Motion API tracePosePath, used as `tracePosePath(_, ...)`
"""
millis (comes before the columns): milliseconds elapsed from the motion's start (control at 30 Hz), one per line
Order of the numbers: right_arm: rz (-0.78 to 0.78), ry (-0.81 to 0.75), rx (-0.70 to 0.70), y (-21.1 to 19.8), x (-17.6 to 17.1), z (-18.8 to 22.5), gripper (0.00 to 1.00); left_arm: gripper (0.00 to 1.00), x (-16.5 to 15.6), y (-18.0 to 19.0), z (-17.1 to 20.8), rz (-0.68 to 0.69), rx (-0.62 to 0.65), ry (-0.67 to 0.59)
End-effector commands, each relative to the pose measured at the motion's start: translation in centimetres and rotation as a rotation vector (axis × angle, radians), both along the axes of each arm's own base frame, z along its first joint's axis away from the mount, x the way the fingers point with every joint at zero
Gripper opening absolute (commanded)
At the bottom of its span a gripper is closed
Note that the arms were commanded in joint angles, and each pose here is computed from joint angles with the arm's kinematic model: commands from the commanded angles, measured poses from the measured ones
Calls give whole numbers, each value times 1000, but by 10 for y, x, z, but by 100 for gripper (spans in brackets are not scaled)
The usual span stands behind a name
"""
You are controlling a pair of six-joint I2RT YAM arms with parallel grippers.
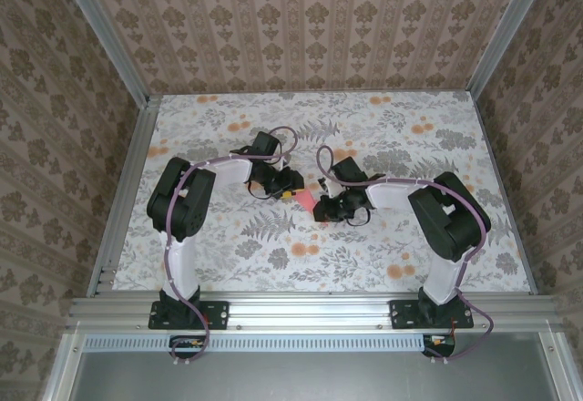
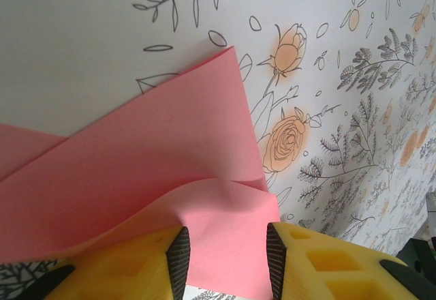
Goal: Fold a paper plane with a square sheet of paper (pick it up from the middle)
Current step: Fold the wing for the fifth time at the center of the table.
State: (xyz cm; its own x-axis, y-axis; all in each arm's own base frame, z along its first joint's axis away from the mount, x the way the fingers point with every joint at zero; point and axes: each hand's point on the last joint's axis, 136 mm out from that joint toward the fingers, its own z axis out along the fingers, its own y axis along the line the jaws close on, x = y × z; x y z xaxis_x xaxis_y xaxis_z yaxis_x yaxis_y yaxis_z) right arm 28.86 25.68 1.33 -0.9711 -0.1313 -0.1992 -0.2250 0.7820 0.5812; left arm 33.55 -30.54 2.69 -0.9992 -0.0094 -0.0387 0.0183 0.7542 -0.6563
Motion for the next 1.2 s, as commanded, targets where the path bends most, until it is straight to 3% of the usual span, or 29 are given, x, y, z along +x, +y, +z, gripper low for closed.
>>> tracePosePath(0,-22,150,-99,-31,-40,-31,16,40,-15,32,-52,26,174,93)
tracePosePath(567,7,229,-99,-51,-84,-21,16,39,-17,40,-62,40,196,120)
tracePosePath(700,-13,84,-35,-42,-62,16,17,38,-16,36,-58,27,177,110)
tracePosePath(867,-67,-157,50,-30,-19,72,27,38,-15,30,-51,11,162,97)
tracePosePath(933,-109,-159,44,-26,-4,80,32,38,-15,29,-50,11,163,96)
tracePosePath(1167,-69,-107,137,17,23,70,24,38,-16,28,-51,7,162,99)
